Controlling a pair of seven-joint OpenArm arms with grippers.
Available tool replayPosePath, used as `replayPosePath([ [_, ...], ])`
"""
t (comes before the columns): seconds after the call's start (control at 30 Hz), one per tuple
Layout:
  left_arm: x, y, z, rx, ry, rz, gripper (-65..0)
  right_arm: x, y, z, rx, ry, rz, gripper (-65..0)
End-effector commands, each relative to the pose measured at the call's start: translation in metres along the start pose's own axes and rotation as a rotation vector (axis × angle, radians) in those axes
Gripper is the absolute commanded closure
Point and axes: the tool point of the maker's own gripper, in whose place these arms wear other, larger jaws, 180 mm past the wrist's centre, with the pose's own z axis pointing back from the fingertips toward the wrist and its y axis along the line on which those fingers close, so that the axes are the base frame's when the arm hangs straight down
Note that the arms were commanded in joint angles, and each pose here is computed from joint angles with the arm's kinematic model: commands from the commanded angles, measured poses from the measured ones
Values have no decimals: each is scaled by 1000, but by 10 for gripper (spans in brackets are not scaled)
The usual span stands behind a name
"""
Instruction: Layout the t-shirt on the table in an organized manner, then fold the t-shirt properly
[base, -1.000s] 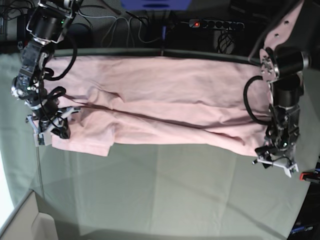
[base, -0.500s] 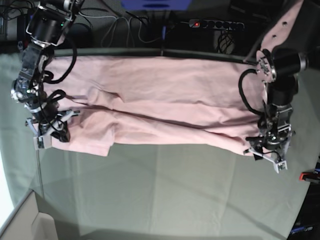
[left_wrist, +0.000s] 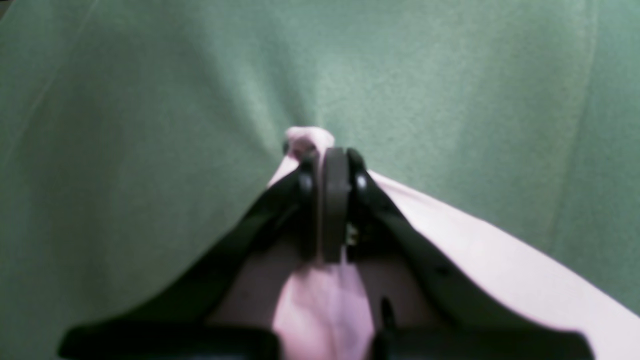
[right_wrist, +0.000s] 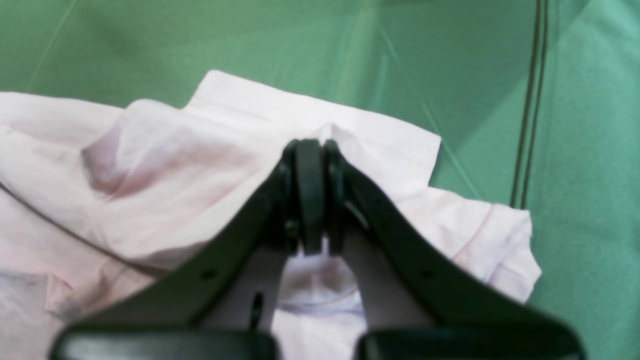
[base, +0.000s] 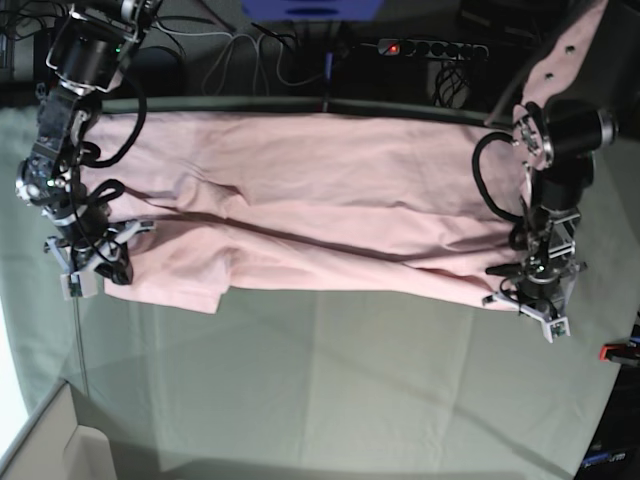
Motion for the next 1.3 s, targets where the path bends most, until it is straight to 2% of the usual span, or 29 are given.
replayPosePath([
  [0.0, 5, 4, -2, 14, 18, 3, -4, 21, -5, 1, -4, -64, 9, 0],
  [0.07, 7, 5, -2, 16, 13, 10, 0, 22, -5, 0, -4, -66, 9, 0],
  [0.2, 45, 6, 1, 18, -91, 12, 0, 29, -5, -1, -5, -80, 11, 0],
  [0.3, 57, 10, 11, 23, -141, -1, 0, 32, -7, -2, -8, -88, 10, 0],
  [0.7, 140, -8, 96, -7, -386, -27, 0, 47, -10, -2, -16, -125, 6, 0],
  [0.8, 148, -10, 114, -9, -410, -23, 0, 54, -20, 6, -53, -151, 1, 0],
  [0.9, 148, -8, 129, -7, -415, -33, 0, 64, -16, 12, -61, -182, 8, 0],
  [1.0, 137, -5, 138, -8, -411, -42, 0, 57, -14, 22, -68, -173, 27, 0],
  [1.1, 116, 0, 146, -32, -384, -13, 0, 44, -13, 29, -72, -154, 34, 0],
  [1.2, 95, 20, 155, -25, -355, 55, 0, 32, -18, 40, -92, -133, 38, 0],
  [1.27, 83, 31, 162, -17, -340, 87, 0, 31, -26, 50, -113, -152, 11, 0],
])
